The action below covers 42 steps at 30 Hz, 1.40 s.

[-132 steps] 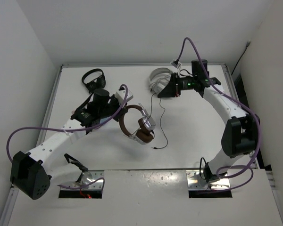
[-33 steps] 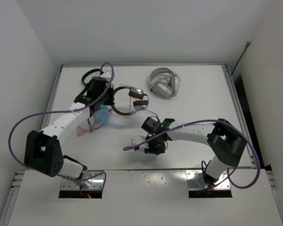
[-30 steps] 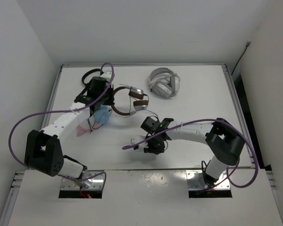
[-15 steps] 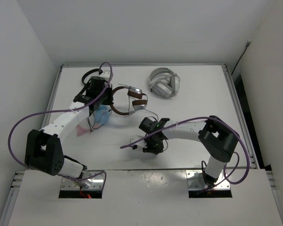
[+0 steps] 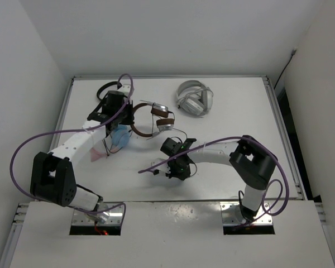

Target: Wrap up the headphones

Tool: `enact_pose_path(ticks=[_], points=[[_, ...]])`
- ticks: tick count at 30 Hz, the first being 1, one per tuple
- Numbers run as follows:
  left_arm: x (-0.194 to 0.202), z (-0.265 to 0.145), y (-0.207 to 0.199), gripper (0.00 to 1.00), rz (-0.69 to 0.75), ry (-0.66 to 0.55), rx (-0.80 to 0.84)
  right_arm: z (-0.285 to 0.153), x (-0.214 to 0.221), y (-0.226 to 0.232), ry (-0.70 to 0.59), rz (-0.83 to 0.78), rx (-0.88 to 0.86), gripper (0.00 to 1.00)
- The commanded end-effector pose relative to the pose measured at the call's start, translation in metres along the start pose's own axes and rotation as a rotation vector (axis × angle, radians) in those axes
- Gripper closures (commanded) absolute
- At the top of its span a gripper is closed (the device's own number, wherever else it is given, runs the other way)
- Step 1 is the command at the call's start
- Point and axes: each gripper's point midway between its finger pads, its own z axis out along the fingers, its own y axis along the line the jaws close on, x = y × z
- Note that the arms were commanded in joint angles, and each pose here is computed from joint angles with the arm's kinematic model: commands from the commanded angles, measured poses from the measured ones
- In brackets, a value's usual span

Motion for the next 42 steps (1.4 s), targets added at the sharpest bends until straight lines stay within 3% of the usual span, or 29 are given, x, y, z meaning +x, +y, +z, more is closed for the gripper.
enact_pose_path(ticks=[1, 7, 12, 19, 28, 34, 42], points=[[-0.023, 0.000, -0.005, 1.00, -0.026, -0.081, 0.034, 0.007, 0.003, 0.002, 0.028, 0.005, -0.012, 0.98], [-0.024, 0.000, 0.000, 1.00, -0.042, -0.085, 0.016, -0.008, -0.010, 0.001, -0.043, 0.001, -0.002, 1.00], [-0.023, 0.003, 0.006, 1.00, -0.099, -0.078, 0.005, -0.081, -0.069, -0.006, -0.360, -0.067, 0.086, 1.00], [-0.026, 0.005, -0.004, 1.00, -0.206, -0.035, 0.026, -0.156, -0.123, -0.011, -0.667, -0.141, 0.122, 1.00], [-0.027, 0.007, 0.011, 1.00, -0.333, -0.007, -0.152, -0.271, -0.194, -0.016, -1.049, -0.016, 0.026, 1.00], [-0.015, 0.010, 0.019, 1.00, -0.385, -0.006, -0.221, -0.363, -0.216, -0.005, -1.305, -0.051, 0.100, 1.00], [-0.018, 0.002, 0.012, 1.00, -0.384, -0.018, -0.235, -0.367, -0.226, 0.005, -1.331, -0.050, 0.111, 1.00]])
